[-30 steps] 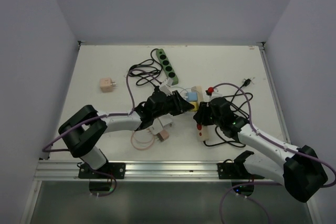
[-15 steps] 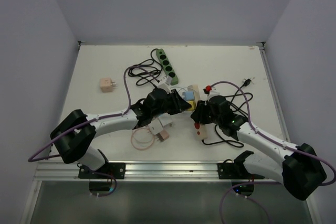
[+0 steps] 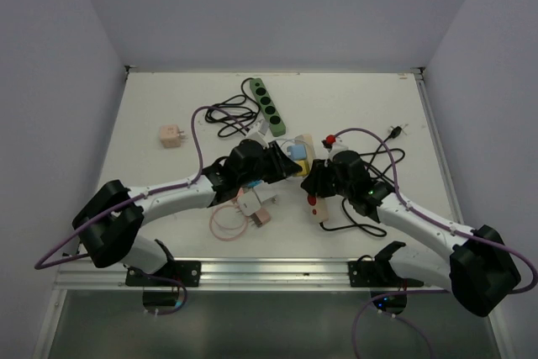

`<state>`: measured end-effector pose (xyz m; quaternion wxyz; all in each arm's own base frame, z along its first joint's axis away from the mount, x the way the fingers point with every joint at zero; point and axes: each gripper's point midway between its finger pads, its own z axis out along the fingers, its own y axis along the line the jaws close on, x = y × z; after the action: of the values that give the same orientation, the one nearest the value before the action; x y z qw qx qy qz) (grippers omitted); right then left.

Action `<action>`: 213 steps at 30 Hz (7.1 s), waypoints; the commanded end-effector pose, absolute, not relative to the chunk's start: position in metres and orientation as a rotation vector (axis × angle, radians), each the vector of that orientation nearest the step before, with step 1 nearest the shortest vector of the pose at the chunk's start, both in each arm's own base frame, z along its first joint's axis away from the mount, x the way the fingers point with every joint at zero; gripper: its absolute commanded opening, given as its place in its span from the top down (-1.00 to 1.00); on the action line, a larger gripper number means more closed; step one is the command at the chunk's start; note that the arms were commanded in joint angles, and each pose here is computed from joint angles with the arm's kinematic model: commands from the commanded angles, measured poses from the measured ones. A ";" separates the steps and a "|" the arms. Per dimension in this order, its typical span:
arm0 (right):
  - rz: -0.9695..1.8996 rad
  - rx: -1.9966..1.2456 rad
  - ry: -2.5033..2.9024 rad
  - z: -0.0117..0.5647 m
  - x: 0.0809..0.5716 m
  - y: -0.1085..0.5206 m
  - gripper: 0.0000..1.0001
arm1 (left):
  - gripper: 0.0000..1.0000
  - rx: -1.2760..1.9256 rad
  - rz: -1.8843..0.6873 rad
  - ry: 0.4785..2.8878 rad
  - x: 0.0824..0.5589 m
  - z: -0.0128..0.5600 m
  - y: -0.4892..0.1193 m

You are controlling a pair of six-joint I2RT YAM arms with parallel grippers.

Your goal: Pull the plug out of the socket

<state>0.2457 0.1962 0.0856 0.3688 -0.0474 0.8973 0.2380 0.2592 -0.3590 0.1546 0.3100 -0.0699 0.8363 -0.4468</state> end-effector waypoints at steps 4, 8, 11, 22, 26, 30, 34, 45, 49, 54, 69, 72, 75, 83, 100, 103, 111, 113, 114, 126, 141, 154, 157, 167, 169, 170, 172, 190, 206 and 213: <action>0.047 0.230 2.377 0.044 0.255 0.091 1.00 | 1.00 -0.322 -1.104 2.110 0.278 0.181 -0.316; 0.043 0.264 2.390 0.040 0.254 0.086 1.00 | 1.00 -0.352 -1.093 2.100 0.279 0.181 -0.309; 0.056 0.255 2.388 0.040 0.255 0.087 1.00 | 1.00 -0.364 -1.087 2.087 0.281 0.183 -0.305; 0.304 0.060 2.282 0.071 0.262 0.121 1.00 | -0.26 -0.135 -1.170 2.094 0.274 0.192 -0.331; 0.406 -0.029 2.233 0.086 0.261 0.137 1.00 | -0.64 -0.035 -1.218 2.121 0.270 0.191 -0.346; 0.534 -0.125 2.166 0.102 0.258 0.156 1.00 | -0.71 0.019 -1.284 2.136 0.267 0.191 -0.361; 0.624 -0.201 2.124 0.109 0.251 0.168 1.00 | -0.72 0.016 -1.293 2.152 0.267 0.185 -0.366; 0.722 -0.287 2.075 0.117 0.246 0.184 1.00 | -0.68 -0.071 -1.230 2.161 0.288 0.182 -0.371; 0.710 -0.285 2.077 0.116 0.247 0.183 1.00 | -0.60 -0.099 -1.219 2.160 0.297 0.183 -0.376; 0.699 -0.279 2.078 0.116 0.248 0.182 1.00 | -0.43 -0.098 -1.236 2.189 0.302 0.175 -0.388; 0.647 -0.252 2.102 0.110 0.250 0.178 1.00 | 1.00 -0.069 -1.247 2.191 0.299 0.170 -0.400; 0.535 -0.152 2.143 0.099 0.258 0.161 1.00 | 1.00 -0.096 -1.225 2.180 0.298 0.175 -0.390; 0.397 -0.062 2.218 0.083 0.259 0.140 1.00 | 1.00 -0.122 -1.228 2.157 0.297 0.185 -0.377; 0.191 0.154 2.310 0.058 0.257 0.103 1.00 | 1.00 -0.162 -1.158 2.192 0.296 0.194 -0.344; -0.024 0.322 2.358 0.053 0.258 0.074 1.00 | 1.00 -0.319 -1.084 2.180 0.304 0.209 -0.305; 0.002 0.343 2.345 0.058 0.264 0.079 1.00 | 1.00 -0.356 -1.091 2.139 0.306 0.219 -0.306; 0.021 0.348 2.296 0.080 0.312 0.099 1.00 | 1.00 -0.300 -1.113 2.090 0.309 0.257 -0.332; -0.012 0.359 2.318 0.072 0.320 0.097 1.00 | 1.00 -0.301 -1.093 2.057 0.310 0.272 -0.326; -0.012 0.369 2.307 0.076 0.327 0.098 1.00 | 1.00 -0.298 -1.091 2.044 0.310 0.277 -0.324; -0.098 0.445 2.227 0.100 0.383 0.081 1.00 | 1.00 -0.341 -1.109 1.986 0.291 0.293 -0.296; 0.057 0.339 2.154 0.129 0.405 0.080 1.00 | 1.00 -0.399 -1.085 1.961 0.297 0.293 -0.238; 0.095 0.365 2.118 0.147 0.381 0.075 1.00 | 1.00 -0.219 -1.032 2.133 0.293 0.219 -0.255; 0.037 0.437 2.107 0.145 0.377 0.063 0.90 | 0.96 -0.159 -0.973 2.197 0.297 0.191 -0.257; -0.159 0.632 2.064 0.145 0.392 0.031 -0.37 | 0.69 -0.142 -0.800 2.390 0.297 0.092 -0.243; -0.174 0.677 2.059 0.145 0.399 0.027 -0.56 | 0.53 -0.132 -0.775 2.408 0.296 0.083 -0.239; -0.208 0.691 2.078 0.135 0.401 0.024 -0.77 | 0.47 -0.134 -0.760 2.416 0.296 0.079 -0.237; -0.222 0.726 2.075 0.137 0.409 0.020 -0.91 | 0.35 -0.133 -0.741 2.423 0.295 0.074 -0.233; -0.398 0.926 2.168 0.071 0.480 -0.011 -0.96 | -0.73 -0.134 -0.661 2.359 0.293 0.090 -0.211; -0.373 0.949 2.307 0.023 0.492 -0.008 -0.22 | -0.98 -0.184 -0.612 2.158 0.272 0.169 -0.172; -0.270 0.778 2.331 0.035 0.484 0.003 0.82 | -0.98 -0.190 -0.610 2.150 0.266 0.176 -0.167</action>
<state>0.4916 -0.0057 0.0235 0.3224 0.3347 0.8763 -0.1272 0.2662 -0.1752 0.1724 0.4258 -0.0751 0.8638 -0.2586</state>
